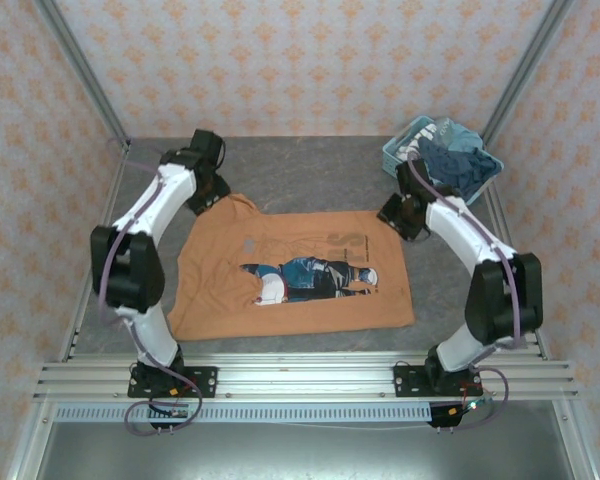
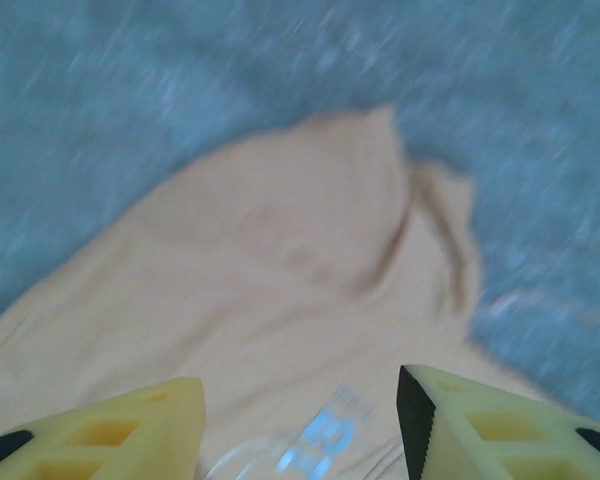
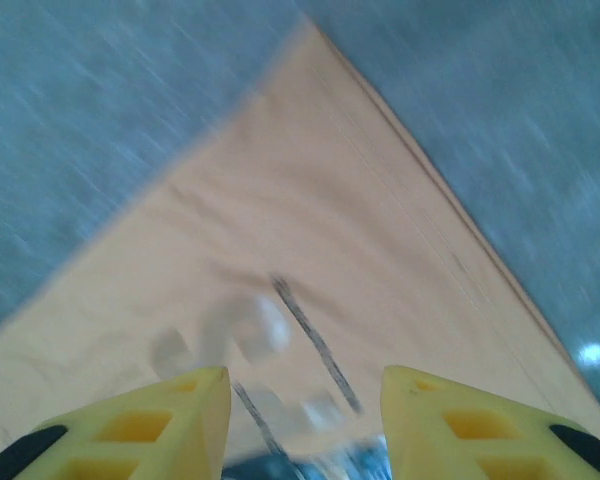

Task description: Fold and stack the t-shirts

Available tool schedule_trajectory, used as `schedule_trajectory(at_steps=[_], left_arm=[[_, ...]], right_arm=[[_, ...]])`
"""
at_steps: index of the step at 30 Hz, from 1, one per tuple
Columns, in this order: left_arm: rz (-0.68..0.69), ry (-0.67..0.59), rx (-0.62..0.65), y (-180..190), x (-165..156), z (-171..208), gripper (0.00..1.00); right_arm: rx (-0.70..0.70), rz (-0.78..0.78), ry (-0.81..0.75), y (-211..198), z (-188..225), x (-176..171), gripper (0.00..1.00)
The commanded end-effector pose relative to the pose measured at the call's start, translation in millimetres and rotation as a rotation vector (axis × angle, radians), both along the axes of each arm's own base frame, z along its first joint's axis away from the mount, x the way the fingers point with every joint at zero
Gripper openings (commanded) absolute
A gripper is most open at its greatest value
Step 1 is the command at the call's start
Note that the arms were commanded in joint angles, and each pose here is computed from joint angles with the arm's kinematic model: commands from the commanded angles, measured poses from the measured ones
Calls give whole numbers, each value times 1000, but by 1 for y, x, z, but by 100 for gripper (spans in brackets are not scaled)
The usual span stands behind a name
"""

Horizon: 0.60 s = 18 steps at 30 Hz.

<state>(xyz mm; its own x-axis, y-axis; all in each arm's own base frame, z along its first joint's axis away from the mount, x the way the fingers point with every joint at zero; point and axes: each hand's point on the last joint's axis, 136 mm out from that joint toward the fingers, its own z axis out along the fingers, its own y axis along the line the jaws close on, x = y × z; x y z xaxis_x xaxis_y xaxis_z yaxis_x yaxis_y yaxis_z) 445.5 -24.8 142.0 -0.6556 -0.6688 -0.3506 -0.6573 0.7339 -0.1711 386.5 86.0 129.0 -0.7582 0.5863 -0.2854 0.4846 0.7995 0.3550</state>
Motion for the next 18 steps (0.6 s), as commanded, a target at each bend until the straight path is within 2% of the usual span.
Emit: schedule_trajectory(at_steps=[1,5,9,12,18], left_arm=[[-46,62,61,14,30,-20,55],[-120,34,90,11,80,-33,54],[-180,27,55,-2,104,-52,52],[-222,32,24,-20,107,-62,50],[-242,95,92,-35,88,-69,49]], right_arm=[[-102,22,-38,-18,0,37,44],[-108,28,-20,-21,-7,62,44],[-122,29,7,-25,-20,71,45],[-138,18,40,-31,-32,70,45],[-126,3,58,-32,-40,67,45]])
